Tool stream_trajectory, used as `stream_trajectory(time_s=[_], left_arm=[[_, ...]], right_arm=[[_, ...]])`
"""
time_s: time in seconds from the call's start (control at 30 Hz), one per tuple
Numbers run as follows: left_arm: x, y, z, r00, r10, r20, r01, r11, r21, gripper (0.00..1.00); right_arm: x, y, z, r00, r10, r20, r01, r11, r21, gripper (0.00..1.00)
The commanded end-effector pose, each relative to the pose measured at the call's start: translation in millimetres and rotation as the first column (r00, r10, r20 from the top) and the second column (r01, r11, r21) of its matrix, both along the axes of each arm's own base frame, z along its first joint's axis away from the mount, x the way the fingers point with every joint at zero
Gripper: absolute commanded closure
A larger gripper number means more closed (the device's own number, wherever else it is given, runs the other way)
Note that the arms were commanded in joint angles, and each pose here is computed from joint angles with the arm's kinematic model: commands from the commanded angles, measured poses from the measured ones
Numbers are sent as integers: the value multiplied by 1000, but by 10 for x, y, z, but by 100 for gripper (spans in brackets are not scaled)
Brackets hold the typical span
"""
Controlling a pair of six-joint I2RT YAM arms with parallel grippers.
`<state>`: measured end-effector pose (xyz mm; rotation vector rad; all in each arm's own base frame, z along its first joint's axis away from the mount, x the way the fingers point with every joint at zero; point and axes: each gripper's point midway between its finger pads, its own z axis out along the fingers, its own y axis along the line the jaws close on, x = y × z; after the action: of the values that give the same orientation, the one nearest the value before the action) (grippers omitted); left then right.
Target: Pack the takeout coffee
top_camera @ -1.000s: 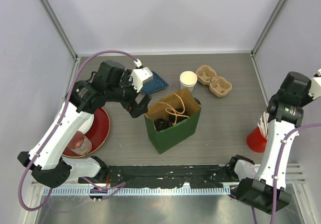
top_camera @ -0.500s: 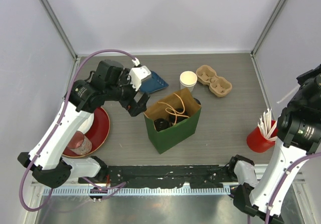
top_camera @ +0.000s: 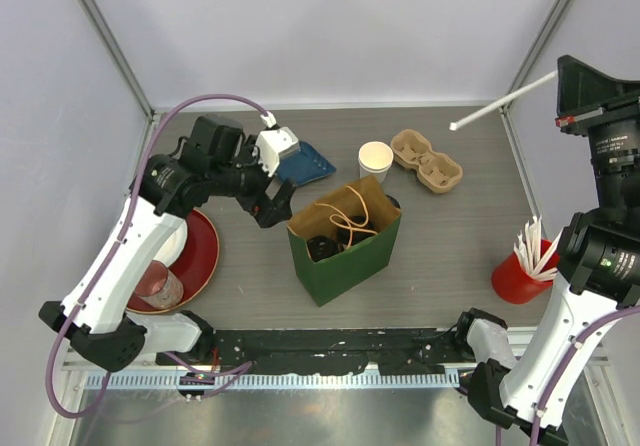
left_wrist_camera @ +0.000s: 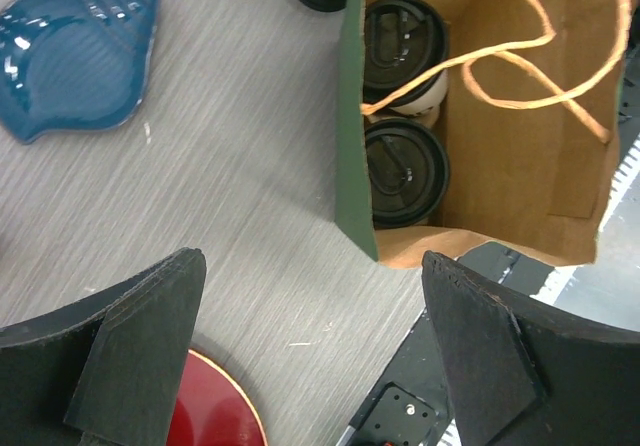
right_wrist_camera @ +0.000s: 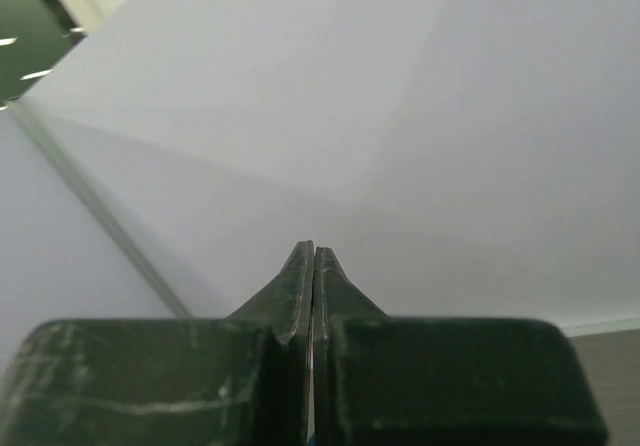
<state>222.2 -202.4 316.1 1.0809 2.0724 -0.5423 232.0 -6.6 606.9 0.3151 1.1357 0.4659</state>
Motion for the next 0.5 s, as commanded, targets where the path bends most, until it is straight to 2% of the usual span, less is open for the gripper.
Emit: stream_trajectory(time_s=[0.0,0.13,0.17,0.2,0.33,0.47], left_arm=[[-135,-166,32,994,-90,-60,85,993,-76,7],[-155,-230,27,989,-120,-86,112,989,-94,7],[-152,-238,35,989,-122,-86,114,989,-96,7],[-141,-252,29,988,-123,-91,114,989,-95,7],[-117,-249,24,988,-120,-94,111,990,-88,7],[-128,-242,39,987,-131,-89,123,989,-85,7]], right_arm=[[-257,596,315,929,347,127,-350,937,7,99],[-45,611,181,927,371,57,-373,927,30,99],[51,598,122,929,369,27,-370,929,35,99],[310,568,-59,931,361,-49,-359,932,46,99],[664,668,-206,931,340,-135,-343,939,8,99],[846,908,-278,887,417,-198,-424,905,3,99]])
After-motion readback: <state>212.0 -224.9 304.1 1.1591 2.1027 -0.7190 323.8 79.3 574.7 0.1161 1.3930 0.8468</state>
